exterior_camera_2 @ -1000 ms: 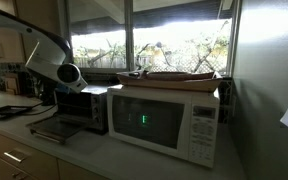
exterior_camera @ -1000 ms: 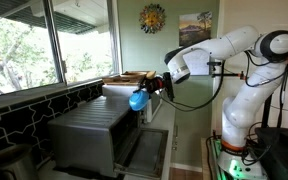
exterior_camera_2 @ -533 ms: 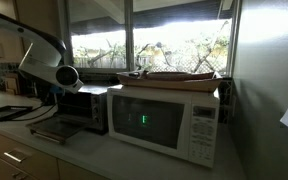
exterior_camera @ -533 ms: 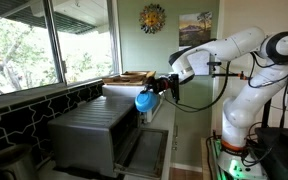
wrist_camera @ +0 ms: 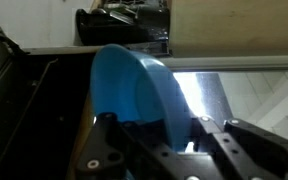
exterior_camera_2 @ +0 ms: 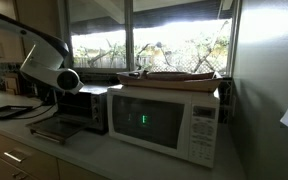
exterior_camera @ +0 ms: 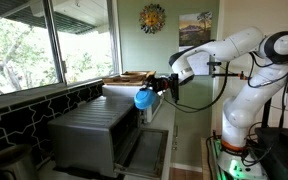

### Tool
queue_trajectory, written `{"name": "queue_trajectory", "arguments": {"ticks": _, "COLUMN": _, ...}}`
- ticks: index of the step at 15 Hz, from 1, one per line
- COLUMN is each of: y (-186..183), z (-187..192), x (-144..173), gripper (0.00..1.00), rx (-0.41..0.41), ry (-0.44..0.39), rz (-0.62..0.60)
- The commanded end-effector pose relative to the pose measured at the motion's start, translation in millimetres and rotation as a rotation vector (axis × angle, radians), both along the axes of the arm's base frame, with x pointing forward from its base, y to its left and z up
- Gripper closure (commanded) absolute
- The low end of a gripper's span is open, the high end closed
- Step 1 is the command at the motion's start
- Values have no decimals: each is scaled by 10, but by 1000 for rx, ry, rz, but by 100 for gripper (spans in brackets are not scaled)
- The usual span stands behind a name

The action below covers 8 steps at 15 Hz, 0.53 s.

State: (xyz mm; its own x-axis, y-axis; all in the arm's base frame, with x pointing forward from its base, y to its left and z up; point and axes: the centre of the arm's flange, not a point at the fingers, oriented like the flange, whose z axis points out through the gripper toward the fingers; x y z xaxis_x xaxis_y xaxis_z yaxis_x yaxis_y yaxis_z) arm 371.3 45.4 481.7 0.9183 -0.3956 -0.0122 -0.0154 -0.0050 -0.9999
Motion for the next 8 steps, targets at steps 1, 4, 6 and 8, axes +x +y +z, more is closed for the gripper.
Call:
{"name": "queue_trajectory", "arguments": {"ticks": 1, "y": 27, "z": -411, "x": -47, "gripper": 100, "rx": 199, "ry": -27, "rz": -29}}
{"name": "queue_trajectory", "arguments": {"ticks": 4, "y": 83, "z": -706, "x": -122, "gripper": 100, "rx": 301, "ry": -5, "rz": -47}}
{"name": "queue_trajectory", "arguments": {"ticks": 6, "y": 105, "z": -797, "x": -103, "gripper": 100, "rx": 325, "ry": 7, "rz": -43}}
{"name": "queue_trajectory", "arguments": {"ticks": 8, "y": 119, "z": -915, "x": -83, "gripper": 99, "rx": 322, "ry": 30, "rz": -47}}
